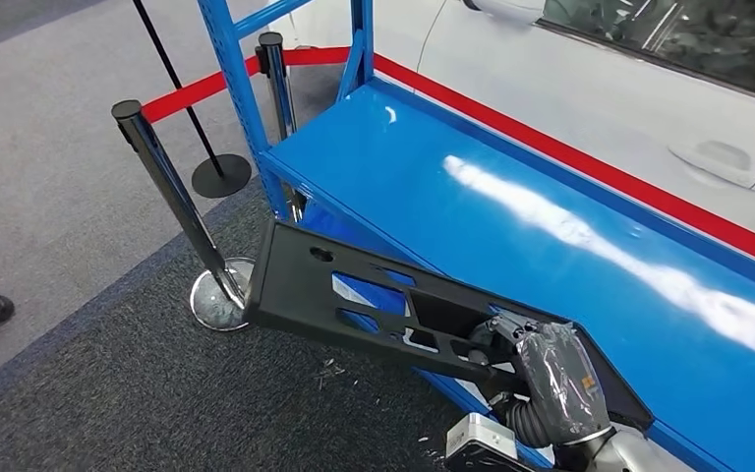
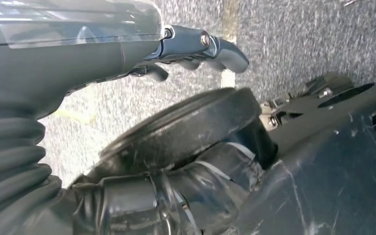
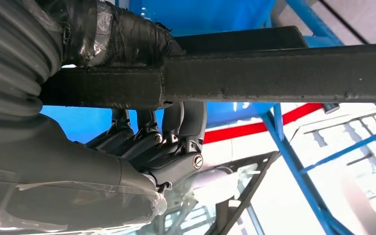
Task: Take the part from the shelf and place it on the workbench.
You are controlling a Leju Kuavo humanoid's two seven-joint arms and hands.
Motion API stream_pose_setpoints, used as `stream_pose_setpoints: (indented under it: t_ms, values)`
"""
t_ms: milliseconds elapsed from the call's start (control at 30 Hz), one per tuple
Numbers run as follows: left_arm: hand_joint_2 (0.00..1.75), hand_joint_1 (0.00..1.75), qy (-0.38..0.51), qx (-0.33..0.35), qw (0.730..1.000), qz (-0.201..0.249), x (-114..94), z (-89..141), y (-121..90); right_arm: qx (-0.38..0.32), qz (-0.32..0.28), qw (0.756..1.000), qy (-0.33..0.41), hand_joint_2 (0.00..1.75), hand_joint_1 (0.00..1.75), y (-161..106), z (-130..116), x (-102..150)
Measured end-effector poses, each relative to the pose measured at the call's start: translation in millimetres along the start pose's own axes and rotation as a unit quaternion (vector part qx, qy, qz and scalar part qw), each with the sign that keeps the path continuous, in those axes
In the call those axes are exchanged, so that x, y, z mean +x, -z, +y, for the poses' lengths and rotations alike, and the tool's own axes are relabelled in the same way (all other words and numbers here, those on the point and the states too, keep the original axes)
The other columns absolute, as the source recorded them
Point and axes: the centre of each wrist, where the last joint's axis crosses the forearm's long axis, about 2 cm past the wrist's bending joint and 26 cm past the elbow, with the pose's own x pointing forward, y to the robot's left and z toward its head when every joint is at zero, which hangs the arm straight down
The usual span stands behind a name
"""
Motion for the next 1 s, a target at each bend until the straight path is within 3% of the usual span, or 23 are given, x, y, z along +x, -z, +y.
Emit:
stream_pose_setpoints:
  t_ms: [1000]
  values:
    - [1.75,0.0,0.0,-0.008,1.0,0.012,2.2,-4.8,-0.6,-0.002,-0.001,1.0,0.002,1.75,1.75,0.0,-3.4,0.1]
